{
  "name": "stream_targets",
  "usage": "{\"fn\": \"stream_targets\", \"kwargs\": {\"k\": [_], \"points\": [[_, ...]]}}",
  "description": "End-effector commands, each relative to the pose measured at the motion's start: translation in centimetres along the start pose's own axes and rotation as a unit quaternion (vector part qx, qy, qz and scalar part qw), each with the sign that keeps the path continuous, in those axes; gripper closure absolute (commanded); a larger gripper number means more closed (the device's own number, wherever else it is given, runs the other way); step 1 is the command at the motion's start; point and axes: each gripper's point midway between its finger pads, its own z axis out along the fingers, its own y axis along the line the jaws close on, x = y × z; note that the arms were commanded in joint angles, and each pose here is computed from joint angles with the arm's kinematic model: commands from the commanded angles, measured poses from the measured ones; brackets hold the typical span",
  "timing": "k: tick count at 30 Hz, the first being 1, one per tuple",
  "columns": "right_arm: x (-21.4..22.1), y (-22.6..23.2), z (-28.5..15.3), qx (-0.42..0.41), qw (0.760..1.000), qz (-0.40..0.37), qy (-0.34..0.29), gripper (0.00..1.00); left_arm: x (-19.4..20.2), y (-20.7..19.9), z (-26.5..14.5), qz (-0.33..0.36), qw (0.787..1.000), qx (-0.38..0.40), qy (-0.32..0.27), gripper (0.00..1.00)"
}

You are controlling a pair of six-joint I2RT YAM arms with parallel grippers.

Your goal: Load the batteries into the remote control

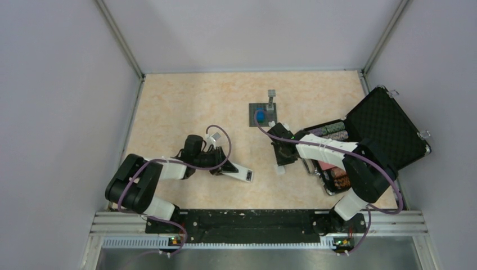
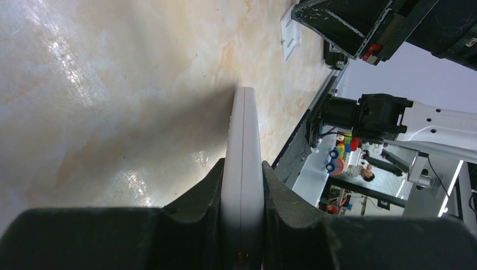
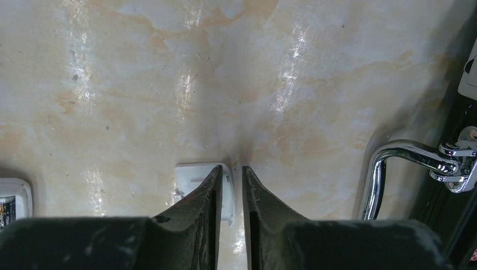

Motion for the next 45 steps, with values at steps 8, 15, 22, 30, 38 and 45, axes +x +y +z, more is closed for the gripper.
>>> {"fn": "stream_targets", "kwargs": {"k": [8, 15, 22, 30, 38, 45], "points": [[0.5, 0.3, 0.3, -0.006, 1.0, 0.002, 0.004, 1.0, -0.3, 0.3, 0.1, 0.012, 1.0, -0.008, -0.006, 1.0], [-2.6, 3.4, -3.2, -0.097, 0.994, 0.012, -0.037, 1.0, -1.1, -0.9, -0.4, 0.025, 0.999, -0.011, -0.016, 1.0], [-5.7, 6.9, -8.4, -0.221, 0.972, 0.011, -0.08, 1.0, -1.6, -1.8, -0.8, 0.037, 0.999, -0.006, -0.028, 0.99], [-7.1, 8.8, -11.6, -0.288, 0.952, 0.011, -0.102, 1.0, -1.1, 1.5, -1.0, 0.03, 0.996, -0.078, -0.035, 0.8], [-6.7, 9.6, -11.8, -0.313, 0.945, 0.018, -0.095, 1.0, -1.7, 2.9, -1.6, 0.032, 0.99, -0.13, -0.052, 0.47], [-6.6, 10.1, -12.0, -0.328, 0.94, 0.024, -0.087, 1.0, -2.9, 4.5, -3.9, 0.05, 0.97, -0.219, -0.091, 0.23]]}}
